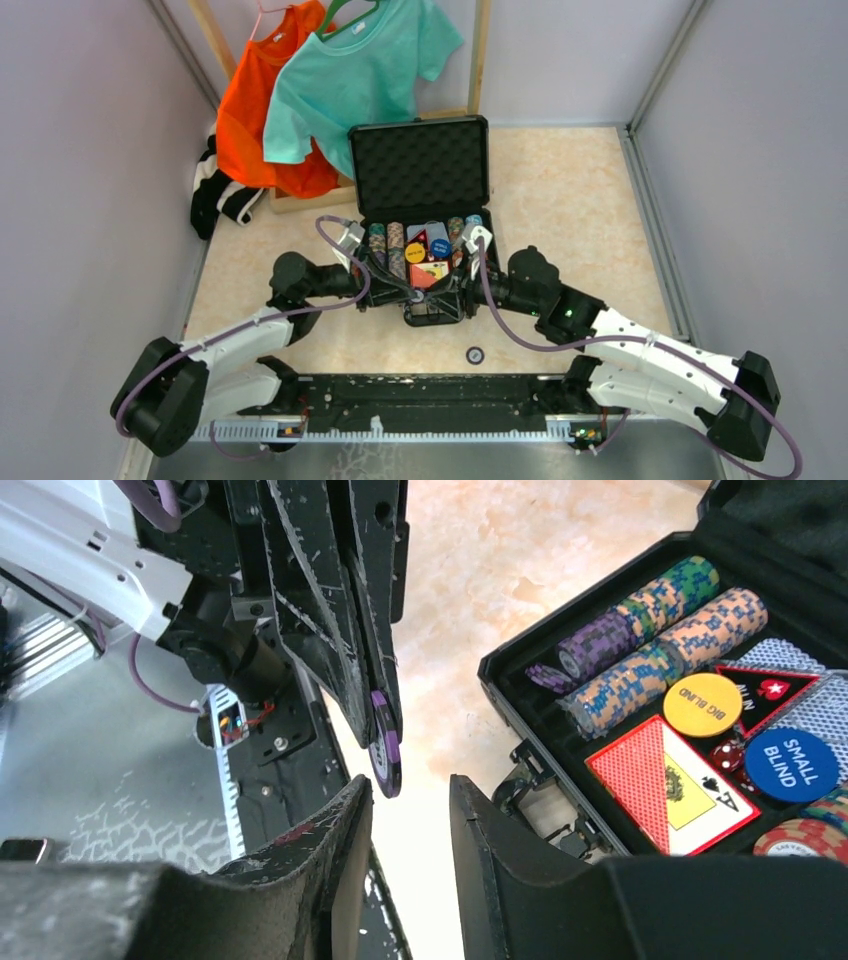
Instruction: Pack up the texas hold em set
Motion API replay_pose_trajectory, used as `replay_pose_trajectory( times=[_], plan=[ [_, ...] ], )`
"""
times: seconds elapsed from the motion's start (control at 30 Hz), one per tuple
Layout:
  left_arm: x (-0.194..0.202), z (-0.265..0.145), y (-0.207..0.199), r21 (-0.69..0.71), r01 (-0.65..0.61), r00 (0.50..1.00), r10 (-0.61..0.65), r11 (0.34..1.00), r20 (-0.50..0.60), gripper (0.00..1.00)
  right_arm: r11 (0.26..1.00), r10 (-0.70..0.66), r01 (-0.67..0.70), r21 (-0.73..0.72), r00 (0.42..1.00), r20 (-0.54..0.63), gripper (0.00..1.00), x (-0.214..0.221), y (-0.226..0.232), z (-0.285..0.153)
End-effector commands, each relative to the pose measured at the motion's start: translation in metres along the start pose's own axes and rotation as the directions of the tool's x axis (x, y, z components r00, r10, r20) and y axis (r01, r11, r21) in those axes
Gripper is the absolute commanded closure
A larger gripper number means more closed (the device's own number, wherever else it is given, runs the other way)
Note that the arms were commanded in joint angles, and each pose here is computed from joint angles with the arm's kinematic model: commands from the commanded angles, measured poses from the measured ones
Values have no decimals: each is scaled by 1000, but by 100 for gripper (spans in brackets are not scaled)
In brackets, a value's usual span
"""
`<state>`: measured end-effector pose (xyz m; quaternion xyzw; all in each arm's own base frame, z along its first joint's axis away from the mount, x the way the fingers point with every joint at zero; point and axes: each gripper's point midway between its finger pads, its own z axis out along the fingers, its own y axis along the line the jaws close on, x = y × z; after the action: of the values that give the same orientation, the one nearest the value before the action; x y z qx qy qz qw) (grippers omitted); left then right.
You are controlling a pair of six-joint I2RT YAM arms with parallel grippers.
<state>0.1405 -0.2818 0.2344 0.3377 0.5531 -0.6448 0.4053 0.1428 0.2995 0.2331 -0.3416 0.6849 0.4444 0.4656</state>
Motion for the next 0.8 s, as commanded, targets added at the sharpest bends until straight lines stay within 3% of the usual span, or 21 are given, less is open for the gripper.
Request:
replay_pose_trajectory(
  times=[0.0,0.3,0.43,0.6,0.63,0.77],
  plan=[
    [-1,2,-7,33,-47,999,47,998,-1,100,998,-6,10,-61,998,63,66,-16,10,4],
    [1,5,-14,68,-50,999,50,996,-7,100,996,-11,18,-86,996,86,80,-18,14,5],
    [3,6,-16,79,-48,999,49,996,-13,100,996,-15,22,-82,996,90,99,-16,12,5],
    [3,6,-19,95,-61,998,63,994,-14,100,996,-25,32,-78,996,86,100,-15,11,5],
    [4,6,-20,96,-63,998,65,993,-14,97,997,-29,35,-74,996,84,100,-15,10,5],
    [4,6,-16,70,-73,997,74,995,-11,60,997,-59,63,-47,995,86,100,-17,5,2]
  ],
)
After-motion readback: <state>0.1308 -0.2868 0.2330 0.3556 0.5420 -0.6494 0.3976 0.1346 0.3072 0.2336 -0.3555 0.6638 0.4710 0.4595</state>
